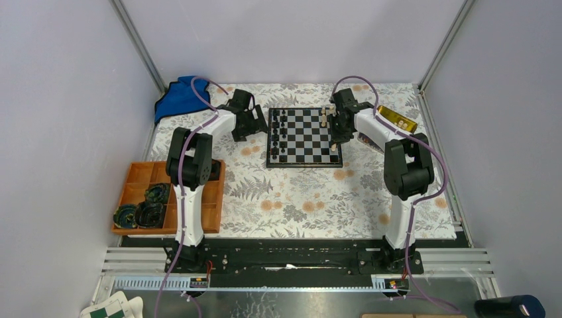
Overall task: Set up the chess pieces on the board
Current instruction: Place the chess piece on the chessboard.
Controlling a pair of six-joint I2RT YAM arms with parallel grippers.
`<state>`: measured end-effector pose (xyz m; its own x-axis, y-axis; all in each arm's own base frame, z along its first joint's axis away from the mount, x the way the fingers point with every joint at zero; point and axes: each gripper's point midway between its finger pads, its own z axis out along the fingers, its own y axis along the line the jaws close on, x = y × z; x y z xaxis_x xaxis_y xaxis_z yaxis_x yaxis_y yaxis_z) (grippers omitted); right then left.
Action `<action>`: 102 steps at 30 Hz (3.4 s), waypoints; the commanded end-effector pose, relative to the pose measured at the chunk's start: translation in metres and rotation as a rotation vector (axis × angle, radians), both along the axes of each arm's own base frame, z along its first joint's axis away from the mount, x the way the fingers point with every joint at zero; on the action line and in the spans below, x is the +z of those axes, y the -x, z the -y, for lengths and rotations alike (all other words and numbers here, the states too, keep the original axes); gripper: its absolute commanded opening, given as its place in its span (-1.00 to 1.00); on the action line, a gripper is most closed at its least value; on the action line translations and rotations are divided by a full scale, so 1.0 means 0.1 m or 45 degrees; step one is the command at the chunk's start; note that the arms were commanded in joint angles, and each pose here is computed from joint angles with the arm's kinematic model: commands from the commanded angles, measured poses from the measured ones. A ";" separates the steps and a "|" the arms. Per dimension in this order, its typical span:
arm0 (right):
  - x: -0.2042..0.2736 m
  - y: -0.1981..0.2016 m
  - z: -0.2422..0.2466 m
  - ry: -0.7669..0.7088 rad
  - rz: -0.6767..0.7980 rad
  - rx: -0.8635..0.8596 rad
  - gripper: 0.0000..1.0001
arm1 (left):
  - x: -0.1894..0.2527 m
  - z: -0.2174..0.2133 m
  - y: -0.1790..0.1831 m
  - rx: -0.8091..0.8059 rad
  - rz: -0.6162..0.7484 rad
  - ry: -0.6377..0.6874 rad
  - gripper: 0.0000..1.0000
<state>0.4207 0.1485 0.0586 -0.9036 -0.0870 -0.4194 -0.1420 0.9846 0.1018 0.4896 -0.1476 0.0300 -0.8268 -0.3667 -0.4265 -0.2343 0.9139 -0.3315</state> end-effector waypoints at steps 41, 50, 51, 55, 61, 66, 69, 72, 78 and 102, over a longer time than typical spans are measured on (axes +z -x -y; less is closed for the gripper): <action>-0.06 0.06 -0.03 0.011 -0.038 0.028 -0.68 | -0.07 0.02 -0.02 0.004 -0.010 0.008 0.98; -0.04 0.05 -0.03 0.008 -0.031 0.031 -0.57 | -0.07 0.03 -0.03 0.002 -0.007 0.009 0.98; -0.03 0.05 -0.03 0.007 -0.031 0.030 -0.56 | -0.07 0.03 -0.03 0.003 -0.008 0.009 0.98; 0.00 0.05 -0.03 0.005 -0.025 0.031 -0.50 | -0.06 0.03 -0.03 0.001 -0.005 0.009 0.98; 0.04 0.06 -0.04 -0.004 -0.017 0.034 -0.41 | -0.06 0.04 -0.02 0.000 -0.004 0.008 0.97; 0.08 0.06 -0.04 -0.008 -0.008 0.037 -0.36 | -0.04 0.05 -0.02 -0.004 0.000 0.008 0.98; 0.09 0.06 -0.04 -0.008 -0.007 0.039 -0.34 | -0.04 0.05 -0.02 -0.002 -0.001 0.006 0.98; 0.11 0.06 -0.04 -0.010 -0.004 0.040 -0.31 | -0.03 0.05 -0.02 -0.004 0.002 0.008 0.98; 0.17 0.06 -0.04 -0.013 0.012 0.045 -0.26 | 0.00 0.05 -0.03 -0.004 0.009 0.009 0.97; 1.19 -0.53 0.58 0.001 0.376 -0.260 -0.21 | 0.05 0.02 -0.05 0.003 0.019 0.005 0.98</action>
